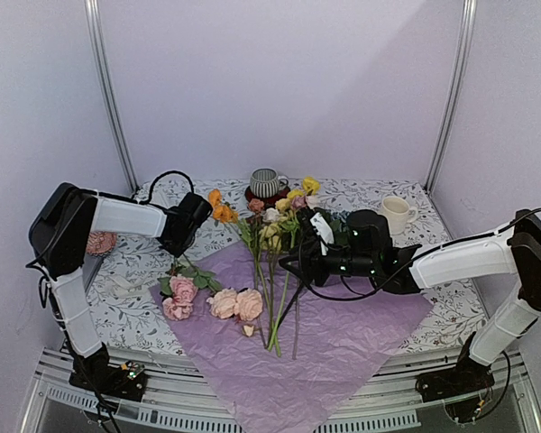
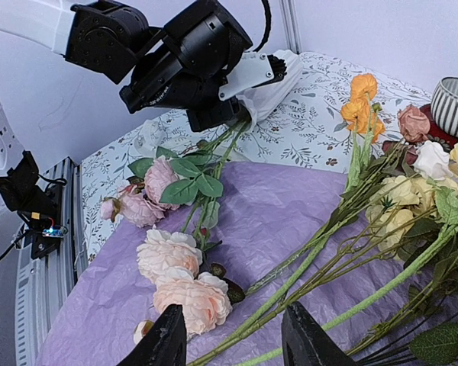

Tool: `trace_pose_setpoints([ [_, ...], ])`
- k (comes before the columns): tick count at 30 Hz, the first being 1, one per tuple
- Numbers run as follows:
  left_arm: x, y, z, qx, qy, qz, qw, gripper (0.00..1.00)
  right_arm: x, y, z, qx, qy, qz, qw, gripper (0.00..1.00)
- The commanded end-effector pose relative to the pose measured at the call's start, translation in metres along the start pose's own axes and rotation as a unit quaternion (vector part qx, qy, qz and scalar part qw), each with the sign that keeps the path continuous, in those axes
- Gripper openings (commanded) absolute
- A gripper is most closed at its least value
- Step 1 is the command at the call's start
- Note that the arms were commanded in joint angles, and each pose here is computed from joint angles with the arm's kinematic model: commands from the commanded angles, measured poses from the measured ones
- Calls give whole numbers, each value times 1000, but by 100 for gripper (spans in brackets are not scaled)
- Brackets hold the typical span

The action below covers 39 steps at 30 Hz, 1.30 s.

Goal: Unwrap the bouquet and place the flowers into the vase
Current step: Adjust the vase at the corner of the board.

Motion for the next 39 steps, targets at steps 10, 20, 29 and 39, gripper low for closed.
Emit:
trace_pose_setpoints([
  [10, 41, 21, 42, 72, 50, -3, 996, 11, 3, 4, 1, 9, -2, -14, 1000, 45],
  [20, 74, 29, 81, 127, -5, -27, 992, 8, 9, 7, 3, 12, -9, -25, 1000, 45],
  [29, 104, 30, 126, 184, -71, -71, 978, 8, 45, 18, 1, 14, -82, -116, 990, 44],
  [39, 120, 29, 168, 233, -158, -103, 954, 6, 108, 23, -3, 5, -171, -251, 953, 42],
])
Point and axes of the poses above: each gripper's point midway between its finger pads, its own x axis back along the fingers, its own z axis along the line the jaws close on, y = z × x, the point moved 10 cm from there along x, back along the fingers, and after that the axes turned 12 degrees about -x, right-handed, at the moved point
